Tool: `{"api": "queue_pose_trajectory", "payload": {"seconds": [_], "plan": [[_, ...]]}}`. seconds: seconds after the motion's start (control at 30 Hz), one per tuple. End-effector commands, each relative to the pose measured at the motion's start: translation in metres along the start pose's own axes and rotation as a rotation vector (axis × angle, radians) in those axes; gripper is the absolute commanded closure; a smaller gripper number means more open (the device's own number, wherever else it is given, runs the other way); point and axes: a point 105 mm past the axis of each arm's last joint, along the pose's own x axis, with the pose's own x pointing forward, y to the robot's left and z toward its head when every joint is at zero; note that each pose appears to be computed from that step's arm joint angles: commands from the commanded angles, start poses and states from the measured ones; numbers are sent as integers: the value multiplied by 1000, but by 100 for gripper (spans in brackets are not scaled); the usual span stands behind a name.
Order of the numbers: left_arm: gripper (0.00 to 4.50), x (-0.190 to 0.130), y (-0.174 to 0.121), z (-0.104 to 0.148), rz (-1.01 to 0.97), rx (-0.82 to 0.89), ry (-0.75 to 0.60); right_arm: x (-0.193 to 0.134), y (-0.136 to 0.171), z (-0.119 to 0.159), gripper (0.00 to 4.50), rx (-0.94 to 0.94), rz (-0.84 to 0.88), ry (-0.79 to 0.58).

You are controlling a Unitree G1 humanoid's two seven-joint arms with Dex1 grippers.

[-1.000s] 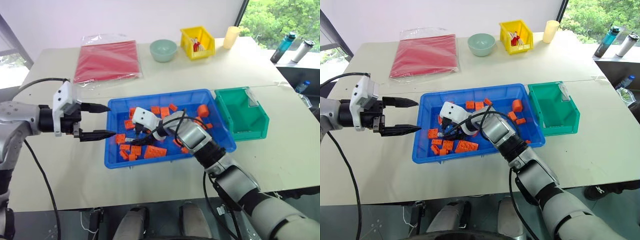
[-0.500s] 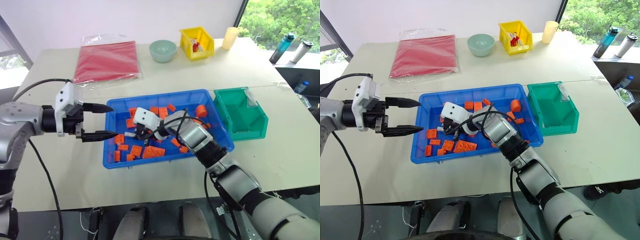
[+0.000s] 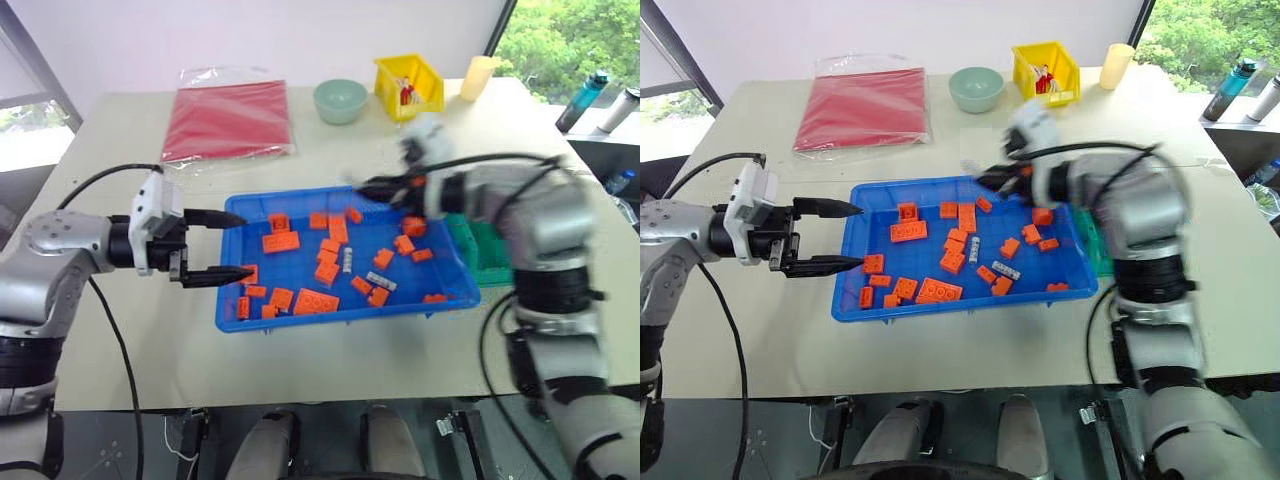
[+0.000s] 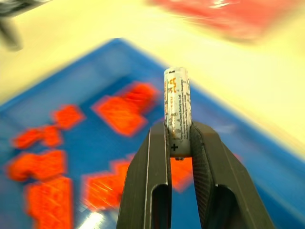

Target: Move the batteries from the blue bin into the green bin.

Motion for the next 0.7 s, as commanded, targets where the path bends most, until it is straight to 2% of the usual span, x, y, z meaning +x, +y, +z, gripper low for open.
{"api": "queue_pose_trajectory", "payload": {"seconds": [0.03,0.2,0.27,0.33,0.43,0.53,0.63,0.7], "plan": [[0,2,0,5,-15,37,-14,-44,-32,-13,442,31,-163,21],[0,6,1,6,-33,36,-25,-78,-59,-51,442,122,-312,105],[0,8,3,7,-36,41,-31,-82,-60,-64,338,170,-316,127],[0,9,4,8,-35,44,-35,-81,-61,-69,243,135,-327,145],[0,10,5,9,-35,45,-36,-76,-65,-53,94,69,-331,108],[0,10,5,10,-34,49,-37,-66,-59,-24,94,4,-263,33],[0,9,6,12,-30,52,-35,-39,-29,1,94,-100,-90,-12],[0,10,7,13,-28,55,-35,-17,-11,4,94,-128,16,-14]]}}
